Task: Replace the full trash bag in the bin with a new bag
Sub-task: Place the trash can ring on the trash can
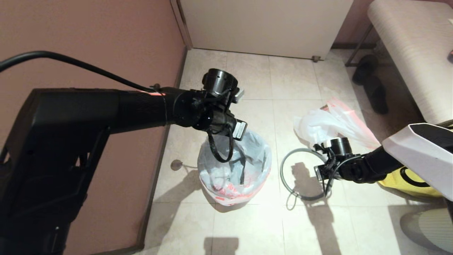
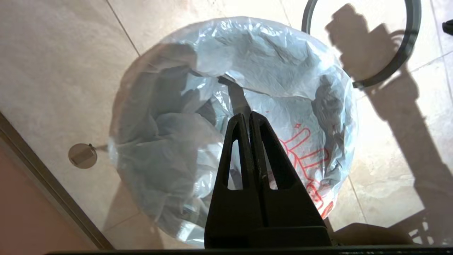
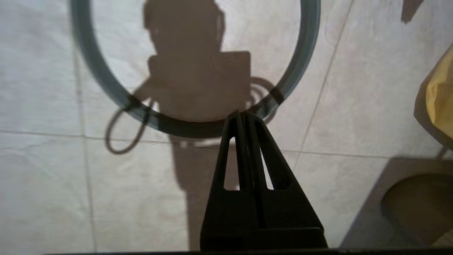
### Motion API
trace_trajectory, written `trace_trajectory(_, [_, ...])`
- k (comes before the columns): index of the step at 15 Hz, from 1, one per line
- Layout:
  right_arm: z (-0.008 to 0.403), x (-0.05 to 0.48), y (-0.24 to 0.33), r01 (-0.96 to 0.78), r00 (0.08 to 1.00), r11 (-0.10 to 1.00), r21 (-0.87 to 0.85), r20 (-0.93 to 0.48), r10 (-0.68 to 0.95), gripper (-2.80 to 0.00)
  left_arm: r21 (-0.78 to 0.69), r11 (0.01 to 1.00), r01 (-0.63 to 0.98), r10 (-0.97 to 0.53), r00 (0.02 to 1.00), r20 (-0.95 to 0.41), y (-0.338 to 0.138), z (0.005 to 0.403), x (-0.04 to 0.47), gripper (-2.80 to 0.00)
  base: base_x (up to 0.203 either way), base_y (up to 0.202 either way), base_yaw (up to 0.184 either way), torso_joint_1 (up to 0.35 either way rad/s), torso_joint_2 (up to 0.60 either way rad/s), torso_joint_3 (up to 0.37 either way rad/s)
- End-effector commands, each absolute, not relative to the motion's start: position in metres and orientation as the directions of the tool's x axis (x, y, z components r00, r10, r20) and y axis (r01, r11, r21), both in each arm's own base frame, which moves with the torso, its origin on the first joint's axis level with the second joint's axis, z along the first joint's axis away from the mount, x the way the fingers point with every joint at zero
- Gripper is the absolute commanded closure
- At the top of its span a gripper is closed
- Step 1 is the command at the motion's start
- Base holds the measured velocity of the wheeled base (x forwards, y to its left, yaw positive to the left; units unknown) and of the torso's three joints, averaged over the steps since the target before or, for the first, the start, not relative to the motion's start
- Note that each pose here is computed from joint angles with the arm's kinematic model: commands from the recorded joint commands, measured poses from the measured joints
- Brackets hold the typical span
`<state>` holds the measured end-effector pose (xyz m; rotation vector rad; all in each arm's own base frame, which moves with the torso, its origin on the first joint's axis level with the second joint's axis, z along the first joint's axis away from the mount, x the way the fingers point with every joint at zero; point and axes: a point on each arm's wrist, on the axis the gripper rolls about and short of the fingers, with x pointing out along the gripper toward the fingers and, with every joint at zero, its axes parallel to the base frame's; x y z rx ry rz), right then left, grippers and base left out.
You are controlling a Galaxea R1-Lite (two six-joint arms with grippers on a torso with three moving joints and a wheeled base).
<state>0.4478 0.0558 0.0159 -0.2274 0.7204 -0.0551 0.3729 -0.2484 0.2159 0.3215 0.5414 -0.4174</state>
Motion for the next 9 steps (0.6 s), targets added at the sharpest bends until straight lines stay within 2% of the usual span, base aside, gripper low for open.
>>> trace_trajectory(1, [-0.032,0.460,0.035,-0.001,0.694,0.969,-0.248,-0.697,-0.178,0.00,0.187,0.863,0.469,-0.299,0.772,-0.560,-0.254,0.213,0.371,0.00,0.000,0.000,0.000,0.000,0.00,0.000])
trace_trajectory(4, [-0.048,0.465,0.007,-0.024,0.662,0.948,-0.316,-0.716,-0.222,0.00,0.187,0.865,0.466,-0.297,0.776,-0.556,-0.253,0.215,0.370,0.00,0.000,0.000,0.000,0.000,0.00,0.000])
trace_trajectory(9, [-0.069,0.475,-0.007,-0.013,0.649,0.946,-0.325,-0.722,-0.239,0.00,0.186,0.860,0.475,-0.307,0.773,-0.555,-0.256,0.218,0.365,0.00,0.000,0.000,0.000,0.000,0.00,0.000])
